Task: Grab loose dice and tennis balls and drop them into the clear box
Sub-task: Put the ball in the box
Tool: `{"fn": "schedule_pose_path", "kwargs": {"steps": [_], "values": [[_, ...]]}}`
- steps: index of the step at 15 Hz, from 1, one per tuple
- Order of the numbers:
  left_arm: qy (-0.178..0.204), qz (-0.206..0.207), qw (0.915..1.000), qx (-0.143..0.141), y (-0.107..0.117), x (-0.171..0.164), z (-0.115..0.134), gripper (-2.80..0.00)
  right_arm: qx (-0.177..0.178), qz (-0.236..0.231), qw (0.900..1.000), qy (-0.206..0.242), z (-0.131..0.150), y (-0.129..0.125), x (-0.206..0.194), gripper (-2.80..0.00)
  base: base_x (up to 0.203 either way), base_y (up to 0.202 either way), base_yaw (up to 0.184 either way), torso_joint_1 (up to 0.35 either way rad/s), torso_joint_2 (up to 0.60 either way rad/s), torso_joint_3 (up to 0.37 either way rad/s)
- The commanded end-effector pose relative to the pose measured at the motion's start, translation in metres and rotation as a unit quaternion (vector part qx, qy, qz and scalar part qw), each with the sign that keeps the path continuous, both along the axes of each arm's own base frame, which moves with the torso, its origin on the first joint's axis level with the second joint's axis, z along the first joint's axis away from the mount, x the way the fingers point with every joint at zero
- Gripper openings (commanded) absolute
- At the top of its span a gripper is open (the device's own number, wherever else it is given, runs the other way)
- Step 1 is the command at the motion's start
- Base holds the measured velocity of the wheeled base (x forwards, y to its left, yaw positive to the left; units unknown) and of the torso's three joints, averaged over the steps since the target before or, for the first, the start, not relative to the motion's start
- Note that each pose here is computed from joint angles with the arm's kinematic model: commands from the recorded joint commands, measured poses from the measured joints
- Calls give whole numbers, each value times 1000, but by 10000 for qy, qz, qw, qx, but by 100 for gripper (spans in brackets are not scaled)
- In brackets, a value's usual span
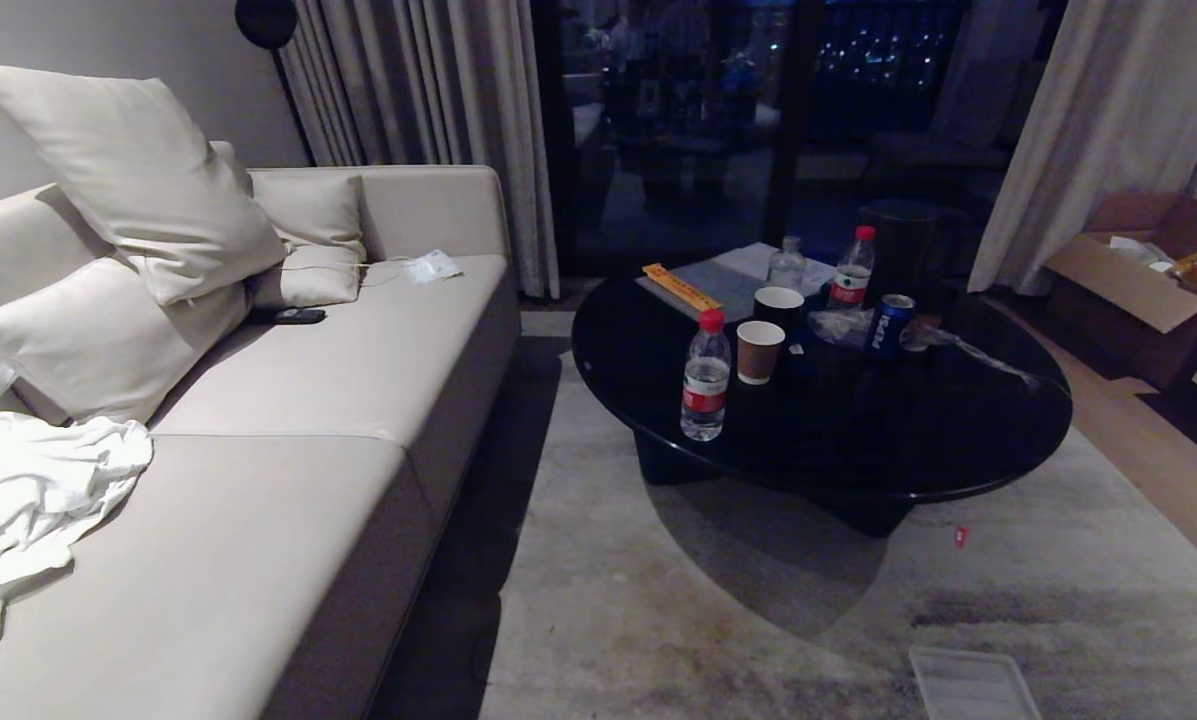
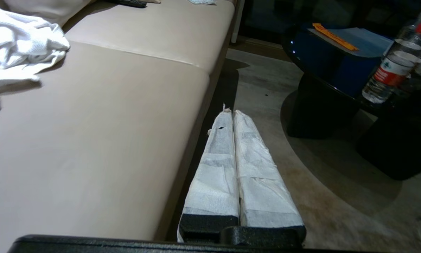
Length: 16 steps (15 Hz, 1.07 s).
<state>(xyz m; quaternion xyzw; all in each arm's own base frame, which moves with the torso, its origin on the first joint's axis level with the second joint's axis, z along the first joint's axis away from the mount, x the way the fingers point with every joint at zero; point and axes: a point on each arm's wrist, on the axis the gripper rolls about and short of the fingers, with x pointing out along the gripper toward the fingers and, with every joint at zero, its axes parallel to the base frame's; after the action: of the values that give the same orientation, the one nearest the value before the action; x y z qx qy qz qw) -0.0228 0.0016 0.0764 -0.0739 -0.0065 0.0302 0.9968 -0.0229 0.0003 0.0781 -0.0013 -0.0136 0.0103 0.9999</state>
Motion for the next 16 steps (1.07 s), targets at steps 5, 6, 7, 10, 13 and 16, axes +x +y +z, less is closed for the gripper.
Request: {"fn": "schedule_pose_path", "kwargs": {"steps": [5, 6, 7, 10, 13, 16], "values": [[4, 1, 10000, -6, 0, 0, 0, -280, -4, 4, 10000, 52, -3, 0, 1, -280, -184, 0, -1, 2, 3, 2], [4, 7, 10000, -6, 0, 0, 0, -280, -4, 4, 10000, 59, -3, 0, 1, -280, -185, 0, 0, 4, 2, 2], [4, 5, 10000, -6, 0, 0, 0, -280, -4, 4, 10000, 52, -3, 0, 1, -280, -182, 0, 2, 2, 0, 2], [3, 2, 10000, -6, 0, 0, 0, -280, -4, 4, 10000, 52, -3, 0, 1, -280, -186, 0, 0, 3, 5, 3], [4, 7, 10000, -6, 0, 0, 0, -280, -4, 4, 10000, 58, -3, 0, 1, -280, -183, 0, -1, 7, 3, 4], [4, 4, 10000, 2, 0, 0, 0, -280, -4, 4, 10000, 59, -3, 0, 1, -280, -181, 0, -1, 1, 3, 2]]}}
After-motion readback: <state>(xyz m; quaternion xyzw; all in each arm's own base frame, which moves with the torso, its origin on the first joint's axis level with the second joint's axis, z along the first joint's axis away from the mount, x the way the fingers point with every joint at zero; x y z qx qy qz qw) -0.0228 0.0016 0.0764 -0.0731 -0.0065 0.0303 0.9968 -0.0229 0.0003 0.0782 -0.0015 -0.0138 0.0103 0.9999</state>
